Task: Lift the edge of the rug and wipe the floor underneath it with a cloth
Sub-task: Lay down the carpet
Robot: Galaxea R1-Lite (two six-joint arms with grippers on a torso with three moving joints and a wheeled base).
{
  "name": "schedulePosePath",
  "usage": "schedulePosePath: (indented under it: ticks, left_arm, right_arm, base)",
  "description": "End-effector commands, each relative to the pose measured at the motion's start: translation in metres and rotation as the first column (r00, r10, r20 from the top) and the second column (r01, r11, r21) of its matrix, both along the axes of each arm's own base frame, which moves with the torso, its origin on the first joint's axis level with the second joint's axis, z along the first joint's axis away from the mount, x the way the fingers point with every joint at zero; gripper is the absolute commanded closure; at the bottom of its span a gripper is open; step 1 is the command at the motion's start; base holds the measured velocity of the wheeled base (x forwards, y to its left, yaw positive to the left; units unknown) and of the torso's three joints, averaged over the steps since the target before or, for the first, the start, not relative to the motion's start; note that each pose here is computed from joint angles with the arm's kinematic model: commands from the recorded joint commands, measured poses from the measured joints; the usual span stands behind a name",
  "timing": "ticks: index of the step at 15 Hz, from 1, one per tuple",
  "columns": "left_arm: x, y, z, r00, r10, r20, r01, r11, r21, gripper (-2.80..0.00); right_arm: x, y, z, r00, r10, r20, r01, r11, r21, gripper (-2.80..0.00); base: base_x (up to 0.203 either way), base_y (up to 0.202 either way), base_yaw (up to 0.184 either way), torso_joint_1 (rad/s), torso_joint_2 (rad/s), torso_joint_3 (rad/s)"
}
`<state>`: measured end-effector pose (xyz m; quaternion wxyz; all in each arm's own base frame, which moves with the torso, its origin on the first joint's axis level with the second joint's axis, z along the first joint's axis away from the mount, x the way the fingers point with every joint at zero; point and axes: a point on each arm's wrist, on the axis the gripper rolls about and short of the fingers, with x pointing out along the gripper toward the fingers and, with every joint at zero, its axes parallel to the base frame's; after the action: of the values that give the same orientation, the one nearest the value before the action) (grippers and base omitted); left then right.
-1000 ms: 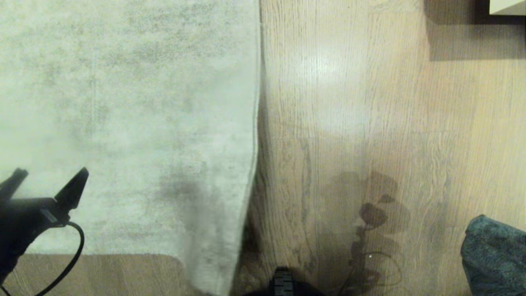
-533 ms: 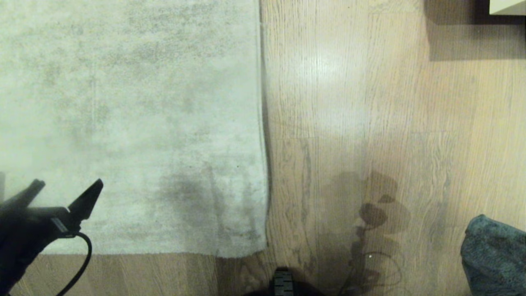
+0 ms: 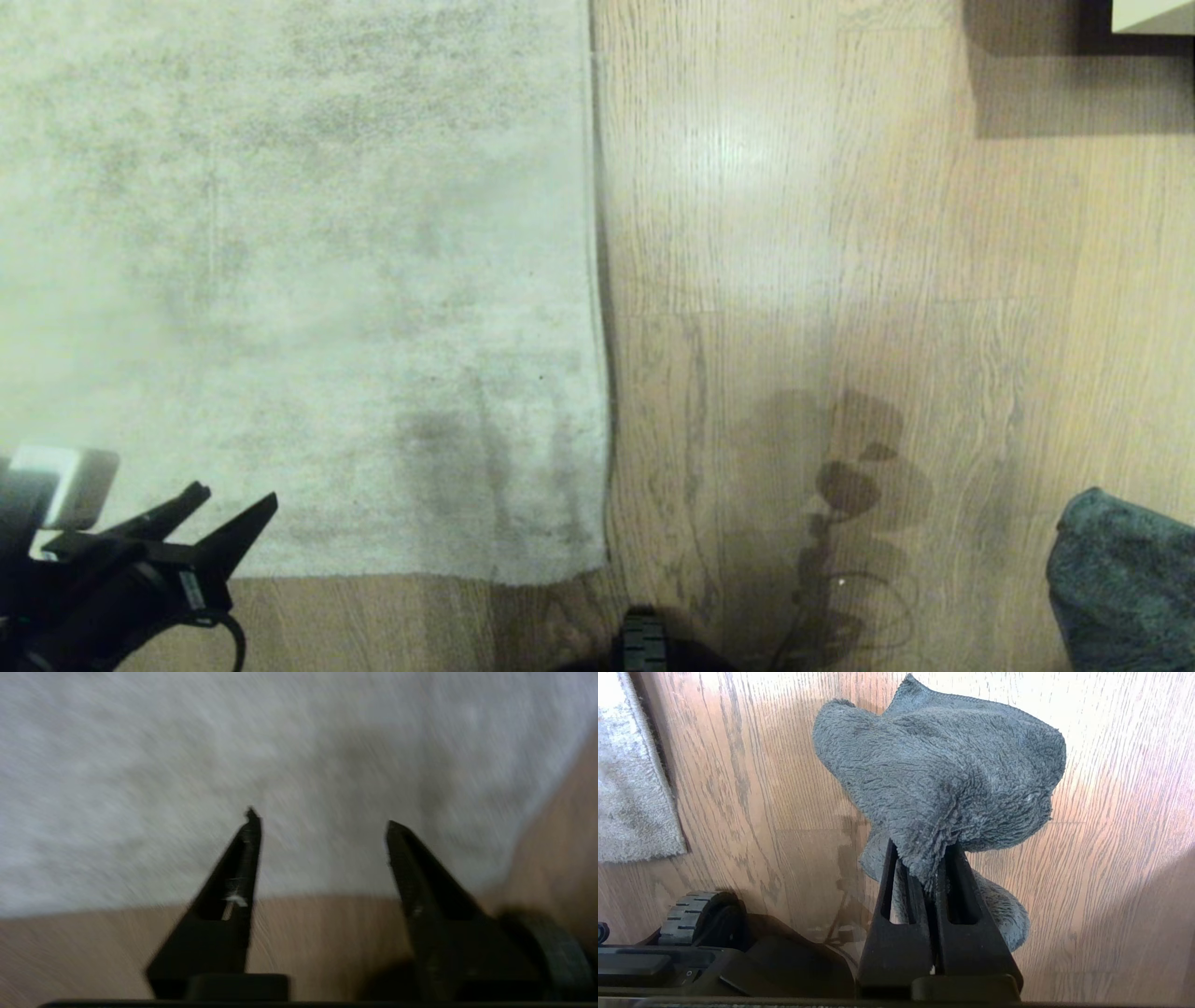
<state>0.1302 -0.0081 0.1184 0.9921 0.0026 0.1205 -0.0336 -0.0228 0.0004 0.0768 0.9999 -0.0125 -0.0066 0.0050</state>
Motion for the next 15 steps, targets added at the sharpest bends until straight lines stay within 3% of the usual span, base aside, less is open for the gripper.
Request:
schedulePosePath:
  ticks: [1, 3, 5, 8, 12, 15]
  left_arm:
    - [-0.006, -0.009, -0.005, 0.996, -0.075, -0.054, 0.075, 0.997, 0.002, 0.0]
    - [-0.01, -0.017, -0.012, 0.98, -0.148, -0.135, 0.15, 0.989, 0.007, 0.0]
    - [-0.016, -0.023, -0.024, 0.947, -0.2, -0.252, 0.21, 0.978, 0.014, 0.0]
    - [-0.02, -0.027, -0.038, 0.893, -0.219, -0.392, 0.248, 0.969, 0.023, 0.0]
    - [-0.012, -0.035, -0.054, 0.826, -0.239, -0.51, 0.296, 0.955, 0.032, 0.0]
    - [-0.011, -0.038, -0.06, 0.798, -0.244, -0.552, 0.314, 0.949, 0.034, 0.0]
  right_arm:
    - [0.0, 0.0, 0.0, 1.0, 0.001, -0.001, -0.001, 1.0, -0.001, 0.0]
    - [0.0, 0.0, 0.0, 1.0, 0.001, -0.001, -0.001, 1.0, -0.001, 0.0]
    - [0.0, 0.0, 0.0, 1.0, 0.001, -0.001, -0.001, 1.0, -0.001, 0.0]
    - [0.0, 0.0, 0.0, 1.0, 0.001, -0.001, -0.001, 1.0, -0.001, 0.0]
    - [0.0, 0.0, 0.0, 1.0, 0.001, -0.001, -0.001, 1.0, -0.001, 0.0]
    - [0.0, 0.0, 0.0, 1.0, 0.001, -0.001, -0.001, 1.0, 0.0, 0.0]
  base:
    - [0.0, 0.0, 0.0, 0.0, 0.0, 0.0]
    - [0.0, 0.0, 0.0, 0.0, 0.0, 0.0]
    - [0.0, 0.0, 0.0, 0.0, 0.0, 0.0]
    - [0.0, 0.0, 0.0, 0.0, 0.0, 0.0]
    - [0.0, 0.0, 0.0, 0.0, 0.0, 0.0]
    - [0.0, 0.0, 0.0, 0.0, 0.0, 0.0]
